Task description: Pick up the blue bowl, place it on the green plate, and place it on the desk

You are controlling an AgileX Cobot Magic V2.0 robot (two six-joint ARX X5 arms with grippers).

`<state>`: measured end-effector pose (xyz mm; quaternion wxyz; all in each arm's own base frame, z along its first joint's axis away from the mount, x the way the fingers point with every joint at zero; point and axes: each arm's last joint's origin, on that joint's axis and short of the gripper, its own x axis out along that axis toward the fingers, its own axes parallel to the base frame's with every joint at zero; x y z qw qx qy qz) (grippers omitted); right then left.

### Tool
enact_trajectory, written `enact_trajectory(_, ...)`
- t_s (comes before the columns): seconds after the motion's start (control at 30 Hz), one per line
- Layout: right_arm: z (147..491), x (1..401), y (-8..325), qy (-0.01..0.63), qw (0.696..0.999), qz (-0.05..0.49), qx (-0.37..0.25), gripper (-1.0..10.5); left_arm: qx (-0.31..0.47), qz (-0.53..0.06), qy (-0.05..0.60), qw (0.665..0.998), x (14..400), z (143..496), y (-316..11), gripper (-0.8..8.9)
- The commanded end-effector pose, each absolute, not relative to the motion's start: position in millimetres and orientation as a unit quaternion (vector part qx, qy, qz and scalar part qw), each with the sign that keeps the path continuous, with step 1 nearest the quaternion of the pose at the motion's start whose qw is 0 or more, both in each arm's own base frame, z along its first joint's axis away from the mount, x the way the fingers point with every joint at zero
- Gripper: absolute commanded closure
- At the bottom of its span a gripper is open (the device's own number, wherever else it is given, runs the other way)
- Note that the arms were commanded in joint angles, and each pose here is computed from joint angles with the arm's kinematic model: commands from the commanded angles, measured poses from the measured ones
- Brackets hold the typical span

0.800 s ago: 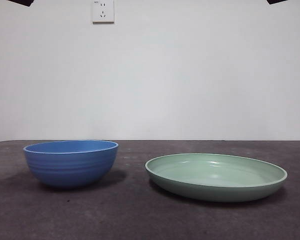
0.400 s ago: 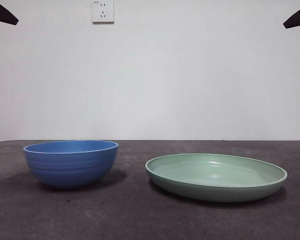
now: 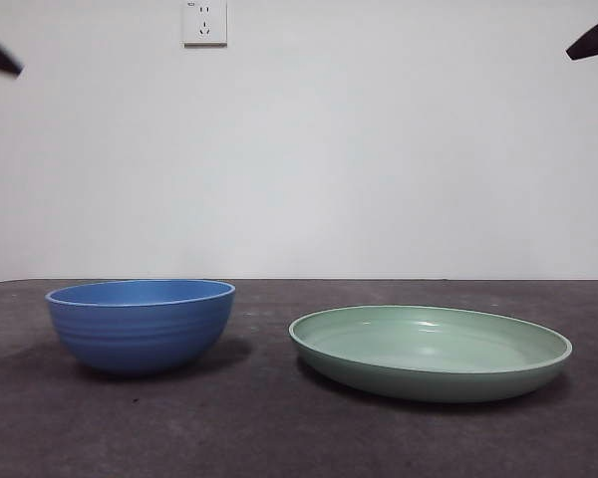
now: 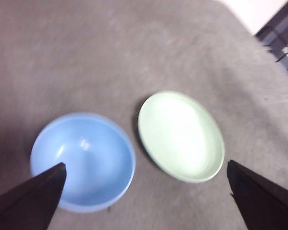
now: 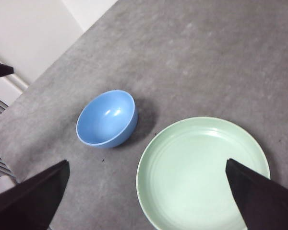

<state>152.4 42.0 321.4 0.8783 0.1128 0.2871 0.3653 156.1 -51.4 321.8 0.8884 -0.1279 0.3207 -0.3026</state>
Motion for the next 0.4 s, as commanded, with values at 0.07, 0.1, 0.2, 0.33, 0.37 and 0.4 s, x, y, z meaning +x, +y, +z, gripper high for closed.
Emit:
enact_trajectory(0.07,326,153,43,0.286,0.877,0.367,0.12,4.3,-0.152,-0.265,0.388,0.87,170,310,-49,1.67)
enact_trajectory(0.1,326,153,43,0.287,0.876,0.367,0.121,4.3,-0.154,-0.255,0.41,0.862,175,304,-48,1.66)
enact_trajectory(0.2,325,152,43,0.293,0.873,0.369,0.124,4.3,-0.151,-0.239,0.457,0.843,190,288,-47,1.66)
enact_trajectory(0.33,325,151,43,0.296,0.869,0.377,0.127,4.3,-0.154,-0.226,0.494,0.826,212,269,-48,1.67)
enact_trajectory(0.37,325,151,43,0.296,0.868,0.379,0.127,4.3,-0.154,-0.222,0.5,0.823,218,265,-49,1.67)
enact_trajectory(0.4,325,151,43,0.297,0.867,0.379,0.128,4.3,-0.154,-0.22,0.507,0.819,223,259,-50,1.67)
